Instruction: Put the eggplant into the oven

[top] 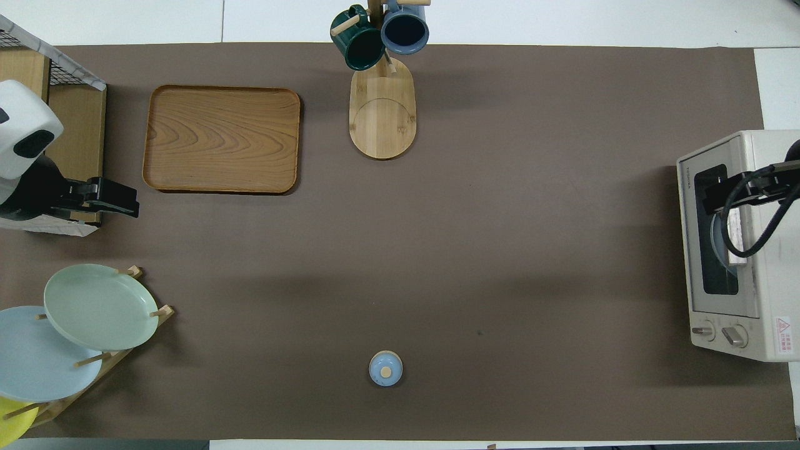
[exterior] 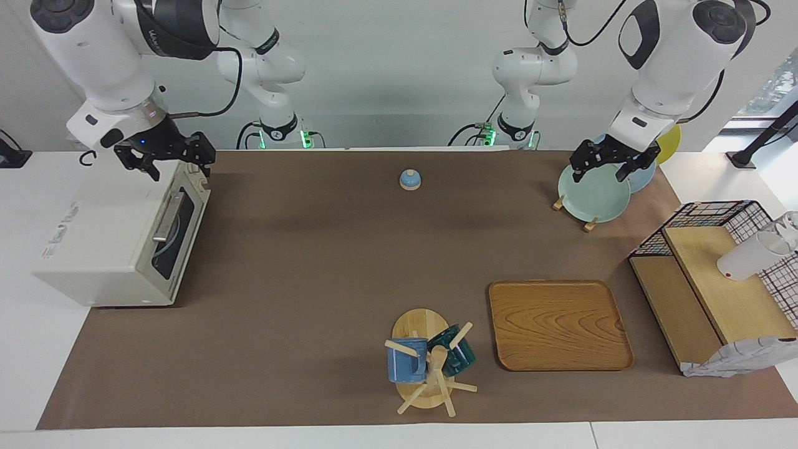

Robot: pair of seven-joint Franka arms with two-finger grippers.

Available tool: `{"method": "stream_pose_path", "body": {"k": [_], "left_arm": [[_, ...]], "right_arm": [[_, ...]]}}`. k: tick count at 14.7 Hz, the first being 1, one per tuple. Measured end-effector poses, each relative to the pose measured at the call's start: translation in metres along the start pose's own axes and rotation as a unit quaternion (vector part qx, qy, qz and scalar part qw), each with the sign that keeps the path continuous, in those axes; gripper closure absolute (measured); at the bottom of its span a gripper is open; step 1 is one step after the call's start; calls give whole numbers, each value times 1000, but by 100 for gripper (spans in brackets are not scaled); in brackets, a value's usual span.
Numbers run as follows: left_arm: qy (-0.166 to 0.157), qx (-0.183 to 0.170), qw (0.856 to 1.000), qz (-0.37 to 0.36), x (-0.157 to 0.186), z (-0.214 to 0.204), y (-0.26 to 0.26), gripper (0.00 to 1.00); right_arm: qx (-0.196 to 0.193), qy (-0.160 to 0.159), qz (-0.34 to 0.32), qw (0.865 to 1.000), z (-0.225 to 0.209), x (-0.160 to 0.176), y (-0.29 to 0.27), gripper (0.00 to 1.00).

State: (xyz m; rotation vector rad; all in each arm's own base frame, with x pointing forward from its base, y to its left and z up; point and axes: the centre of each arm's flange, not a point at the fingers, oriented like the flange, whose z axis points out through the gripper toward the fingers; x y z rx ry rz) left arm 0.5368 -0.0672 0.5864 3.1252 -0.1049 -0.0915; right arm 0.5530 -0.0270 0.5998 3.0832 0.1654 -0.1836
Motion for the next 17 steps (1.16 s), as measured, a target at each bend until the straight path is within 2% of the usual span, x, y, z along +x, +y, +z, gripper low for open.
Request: {"method": "stream_pose_path", "body": {"k": [17], "left_arm": [[0,0,1000,0,0,0,0,0]], "right_arm": [[1,4,10,1000,-6,-9,8,0]]}}
